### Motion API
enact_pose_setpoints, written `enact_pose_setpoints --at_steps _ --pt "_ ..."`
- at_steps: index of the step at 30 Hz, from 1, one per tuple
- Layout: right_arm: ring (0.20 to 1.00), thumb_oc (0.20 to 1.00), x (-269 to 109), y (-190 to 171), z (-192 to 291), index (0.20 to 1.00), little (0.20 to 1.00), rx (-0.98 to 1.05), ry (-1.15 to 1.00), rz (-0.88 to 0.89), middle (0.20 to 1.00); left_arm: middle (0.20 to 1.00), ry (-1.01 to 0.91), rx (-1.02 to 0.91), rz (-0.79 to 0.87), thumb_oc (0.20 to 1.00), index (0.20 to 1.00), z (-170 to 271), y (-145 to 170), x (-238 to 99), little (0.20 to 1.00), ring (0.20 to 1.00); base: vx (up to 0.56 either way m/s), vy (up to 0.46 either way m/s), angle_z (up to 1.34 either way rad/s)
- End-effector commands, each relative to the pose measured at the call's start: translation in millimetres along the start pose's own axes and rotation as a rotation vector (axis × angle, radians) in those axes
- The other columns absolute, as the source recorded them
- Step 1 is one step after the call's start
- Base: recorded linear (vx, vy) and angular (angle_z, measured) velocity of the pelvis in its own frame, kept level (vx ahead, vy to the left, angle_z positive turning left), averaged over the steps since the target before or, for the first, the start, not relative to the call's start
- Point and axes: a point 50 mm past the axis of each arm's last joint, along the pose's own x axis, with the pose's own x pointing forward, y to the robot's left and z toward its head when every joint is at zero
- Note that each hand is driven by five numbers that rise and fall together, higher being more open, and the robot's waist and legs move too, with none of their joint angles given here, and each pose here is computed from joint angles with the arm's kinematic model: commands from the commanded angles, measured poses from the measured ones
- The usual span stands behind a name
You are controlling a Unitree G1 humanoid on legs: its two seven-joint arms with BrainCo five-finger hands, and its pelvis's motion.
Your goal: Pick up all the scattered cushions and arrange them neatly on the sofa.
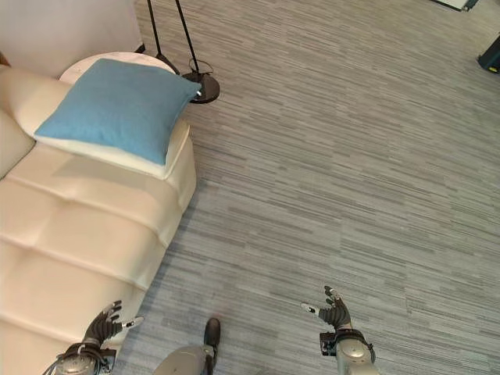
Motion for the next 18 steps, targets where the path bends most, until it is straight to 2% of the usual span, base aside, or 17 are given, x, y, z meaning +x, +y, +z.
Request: enact_pose_setpoints --at_steps 1,10,18 --pt "1.0 1.0 7 -3 16 1.0 1.0 0.005 -0.067 -0.012 1.0 1.0 -0.016 0.066 0.023 1.0 1.0 -4 18 -7 1.0 1.0 0.49 0.053 0.65" --pt "1.0 1.0 6 -7 16 1.0 1.0 -0.007 -0.06 -0.02 1.0 1.0 -0.017 0.036 0.035 1.0 1.0 -5 10 -6 1.0 1.0 0.37 -0.027 0.52" --pt "1.0 1.0 6 -12 16 1.0 1.0 -0.029 -0.066 -0.019 1.0 1.0 0.045 -0.03 0.048 1.0 1.0 -21 4 -9 1.0 1.0 0.44 -0.227 0.73"
